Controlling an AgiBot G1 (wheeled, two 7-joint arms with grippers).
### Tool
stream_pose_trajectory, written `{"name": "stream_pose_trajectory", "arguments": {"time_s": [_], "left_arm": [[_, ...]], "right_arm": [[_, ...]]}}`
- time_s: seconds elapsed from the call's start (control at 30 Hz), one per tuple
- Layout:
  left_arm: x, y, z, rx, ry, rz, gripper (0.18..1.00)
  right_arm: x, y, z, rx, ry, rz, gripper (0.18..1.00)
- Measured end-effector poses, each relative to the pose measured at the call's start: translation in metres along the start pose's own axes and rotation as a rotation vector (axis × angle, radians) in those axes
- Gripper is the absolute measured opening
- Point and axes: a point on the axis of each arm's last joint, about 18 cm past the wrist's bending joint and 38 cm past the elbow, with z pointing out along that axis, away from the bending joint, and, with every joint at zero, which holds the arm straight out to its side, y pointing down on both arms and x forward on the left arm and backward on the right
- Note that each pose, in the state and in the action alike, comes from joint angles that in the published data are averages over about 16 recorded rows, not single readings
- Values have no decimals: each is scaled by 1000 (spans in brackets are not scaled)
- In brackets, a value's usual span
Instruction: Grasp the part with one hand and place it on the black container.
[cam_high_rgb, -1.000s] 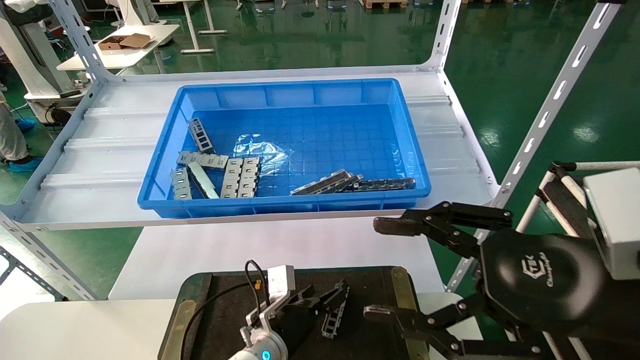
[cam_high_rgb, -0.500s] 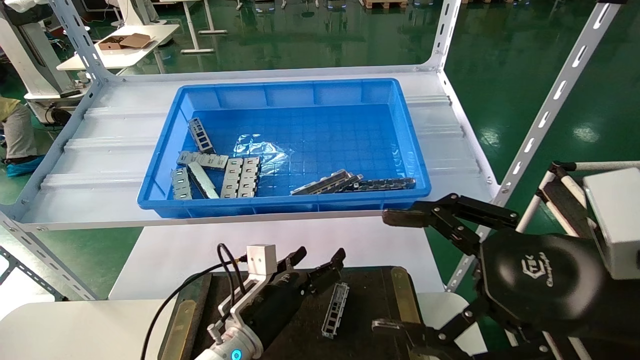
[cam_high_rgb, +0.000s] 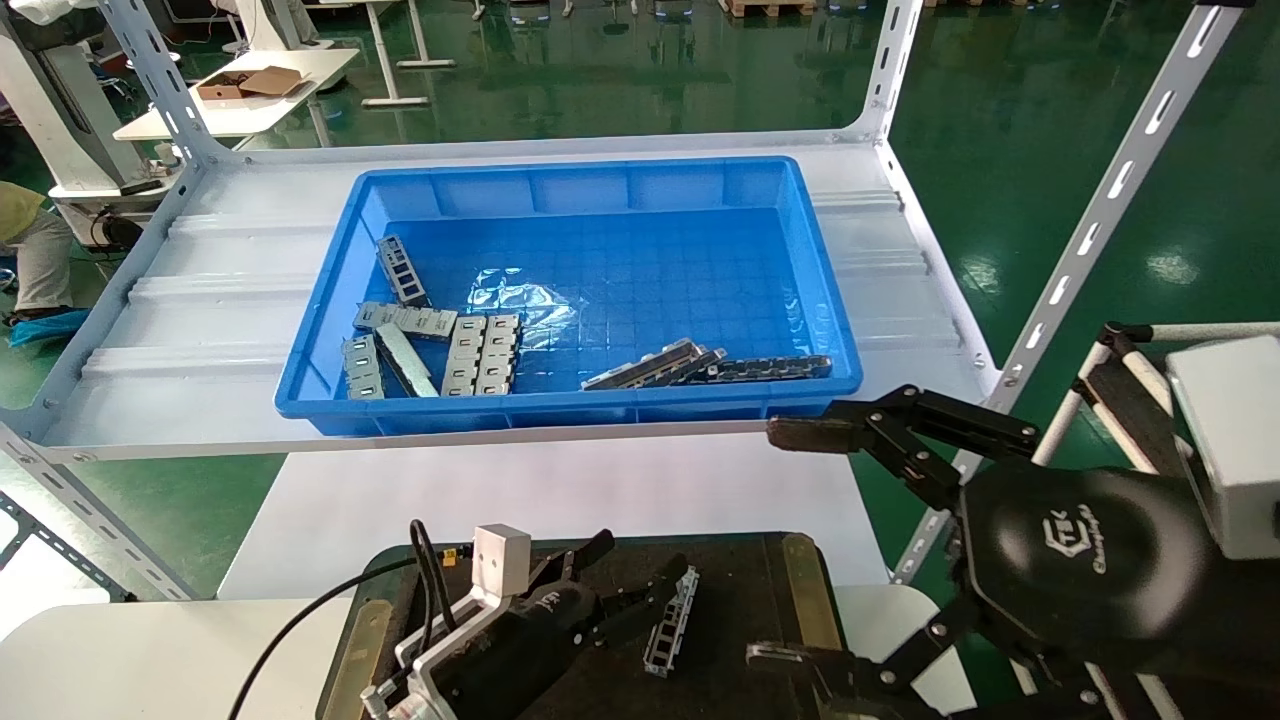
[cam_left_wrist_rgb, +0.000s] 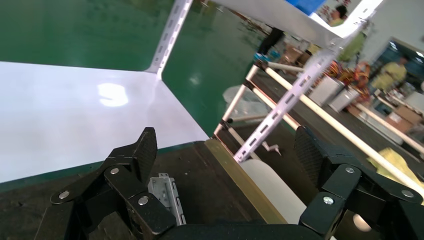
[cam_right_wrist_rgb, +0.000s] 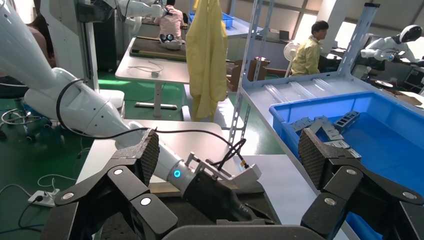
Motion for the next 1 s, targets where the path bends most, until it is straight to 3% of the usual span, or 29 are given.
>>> {"name": "stream_pose_trajectory", "arguments": {"time_s": [0.53, 1.0], "left_arm": [[5, -38, -55, -112, 156, 84, 1001], [10, -63, -96, -174, 199, 137, 1001]], "right_arm": [[0, 0, 0, 0, 0, 0, 1001], [0, 0, 0, 0, 0, 0, 1001]]}}
